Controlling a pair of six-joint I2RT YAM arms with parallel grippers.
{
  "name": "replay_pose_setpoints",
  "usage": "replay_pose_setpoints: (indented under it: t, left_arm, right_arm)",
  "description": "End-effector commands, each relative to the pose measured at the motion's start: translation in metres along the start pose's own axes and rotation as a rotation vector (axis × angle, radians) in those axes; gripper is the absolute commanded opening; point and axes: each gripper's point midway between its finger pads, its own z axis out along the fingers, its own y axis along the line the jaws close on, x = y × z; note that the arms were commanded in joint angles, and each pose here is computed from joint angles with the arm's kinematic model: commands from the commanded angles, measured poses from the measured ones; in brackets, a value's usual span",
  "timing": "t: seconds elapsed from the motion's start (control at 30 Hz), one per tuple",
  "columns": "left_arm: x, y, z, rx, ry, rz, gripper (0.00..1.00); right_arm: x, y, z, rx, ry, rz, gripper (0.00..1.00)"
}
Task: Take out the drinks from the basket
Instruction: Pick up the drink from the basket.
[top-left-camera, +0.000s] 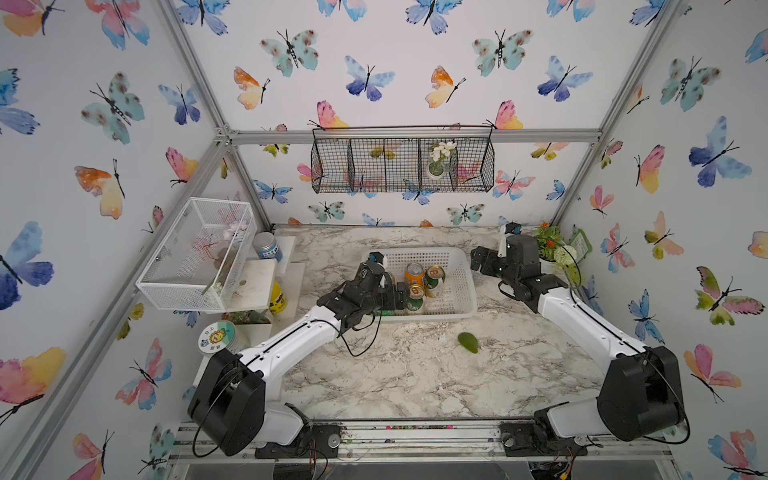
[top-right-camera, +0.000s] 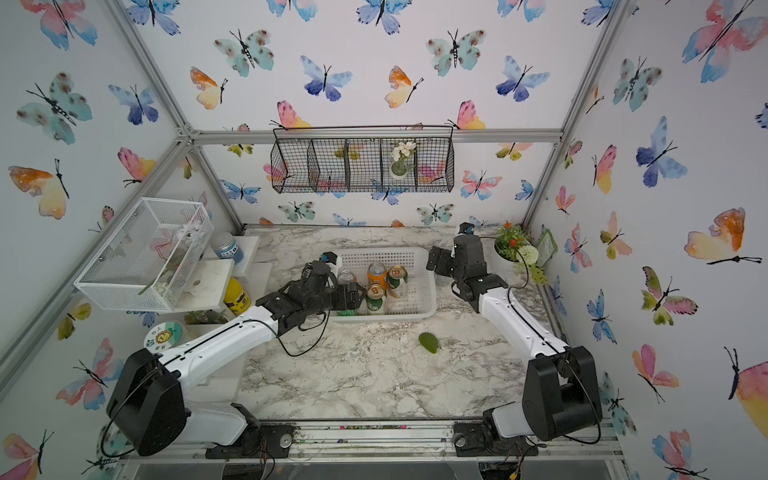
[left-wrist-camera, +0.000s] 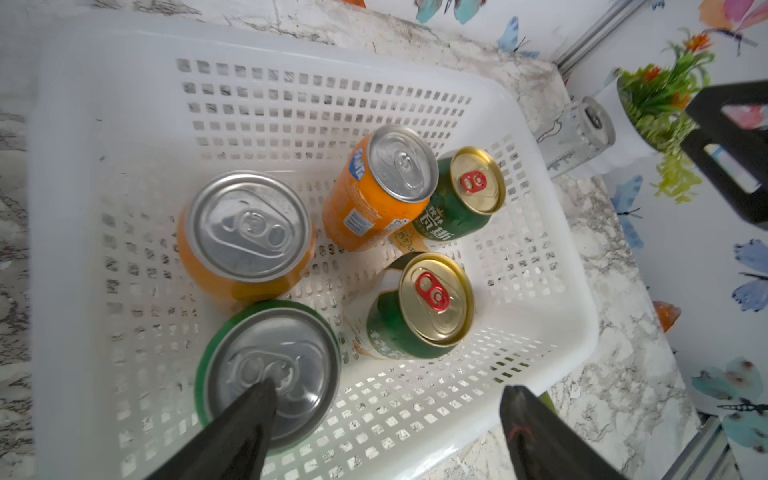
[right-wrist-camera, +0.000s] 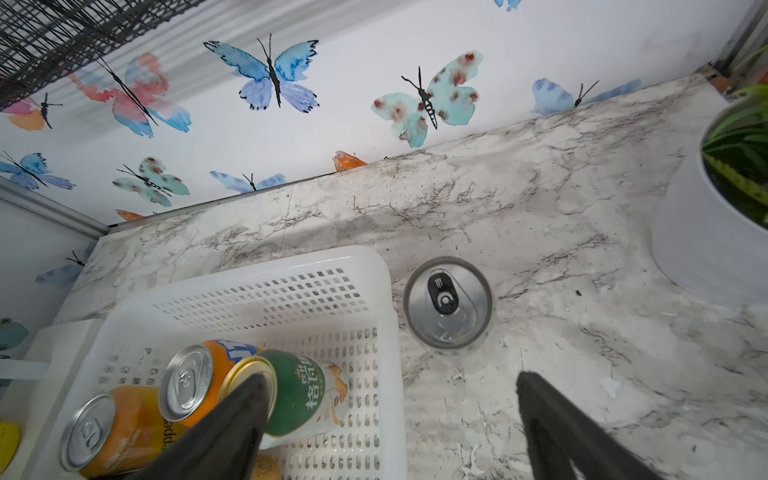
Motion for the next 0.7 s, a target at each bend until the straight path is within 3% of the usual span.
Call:
replay_pose_setpoints:
  t: [0.0,0.23,0.67]
  left_arm:
    - [-0.008,-0.011,0.008,-0.057,-0.017,0.117,0.88]
    - [-0.018,-0.013,0.030,-0.098,-0.029,0.143,0.85]
    - [0.011,-0.002,0.077,-0.199,0.102,0.171,0.81]
  right_arm:
    - [-0.009,0.000,-0.008,-0.002,-0.044,-0.019,0.96]
    - [-0.006,-0.003,-0.008,0.009,-0.041,-0.023,0.96]
    - [-0.011,-0.007,-0.011,0.033,-0.064,-0.034,0.97]
